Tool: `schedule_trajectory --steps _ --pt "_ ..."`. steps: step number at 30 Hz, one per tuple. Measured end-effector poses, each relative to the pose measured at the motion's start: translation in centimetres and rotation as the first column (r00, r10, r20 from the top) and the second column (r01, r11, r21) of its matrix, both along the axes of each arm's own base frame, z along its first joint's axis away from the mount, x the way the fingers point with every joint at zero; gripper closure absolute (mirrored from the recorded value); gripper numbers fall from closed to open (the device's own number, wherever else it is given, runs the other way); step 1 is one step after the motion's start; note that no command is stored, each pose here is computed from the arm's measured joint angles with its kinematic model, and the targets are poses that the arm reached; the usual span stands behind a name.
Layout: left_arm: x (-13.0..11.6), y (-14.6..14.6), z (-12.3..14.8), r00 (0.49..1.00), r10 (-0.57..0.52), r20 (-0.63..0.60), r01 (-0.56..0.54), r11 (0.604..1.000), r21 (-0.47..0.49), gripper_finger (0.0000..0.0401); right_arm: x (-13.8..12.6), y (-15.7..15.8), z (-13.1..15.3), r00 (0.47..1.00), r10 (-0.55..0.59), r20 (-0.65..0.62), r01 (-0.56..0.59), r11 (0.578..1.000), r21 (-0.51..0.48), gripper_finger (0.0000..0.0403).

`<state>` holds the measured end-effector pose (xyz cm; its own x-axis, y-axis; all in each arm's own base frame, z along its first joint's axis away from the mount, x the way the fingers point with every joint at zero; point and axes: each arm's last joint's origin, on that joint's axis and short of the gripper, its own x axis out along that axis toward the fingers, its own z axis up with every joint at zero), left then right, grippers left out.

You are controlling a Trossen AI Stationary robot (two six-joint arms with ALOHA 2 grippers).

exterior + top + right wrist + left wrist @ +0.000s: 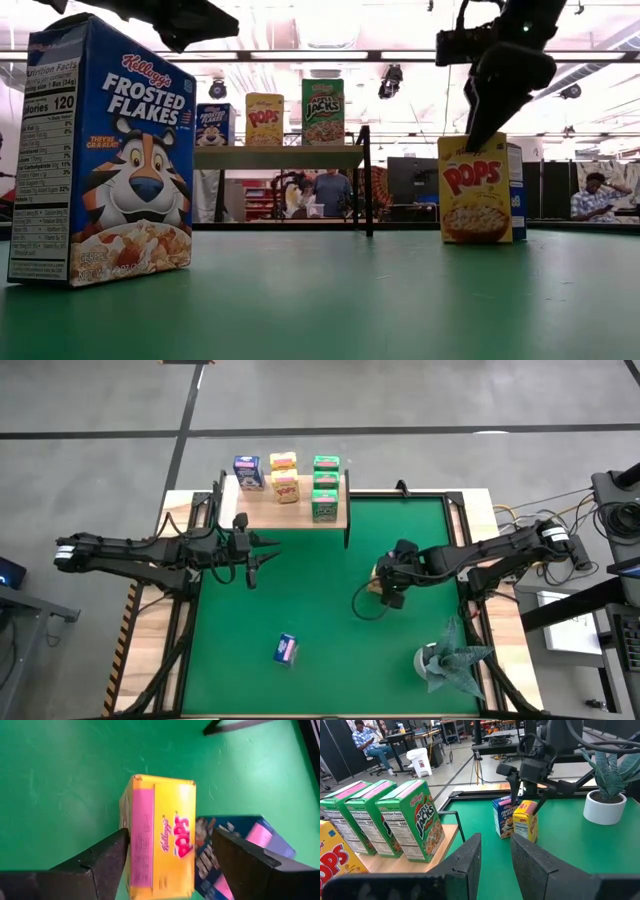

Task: Stack cereal on shelf
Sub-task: Put the yellow cereal box on the shelf aligned with the other yellow cereal box

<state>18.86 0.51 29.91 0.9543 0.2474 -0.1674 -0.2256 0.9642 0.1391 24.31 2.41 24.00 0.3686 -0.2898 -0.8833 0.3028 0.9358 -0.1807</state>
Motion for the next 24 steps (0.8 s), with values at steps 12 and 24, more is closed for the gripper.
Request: schedule_trajectory --steps 12,24 --pt "0.01 0.0 0.07 1.0 -0.002 0.004 0.002 1.0 0.014 0.0313 0.31 0.07 -0.57 0.999 0.019 0.041 -0.019 1.0 0.006 0.0198" --pt "-0.65 0.01 0.72 0.999 -0.012 0.03 0.01 0.997 0.075 0.0313 0.54 0.1 -0.11 0.998 0.018 0.061 -0.019 1.0 0.01 0.0256"
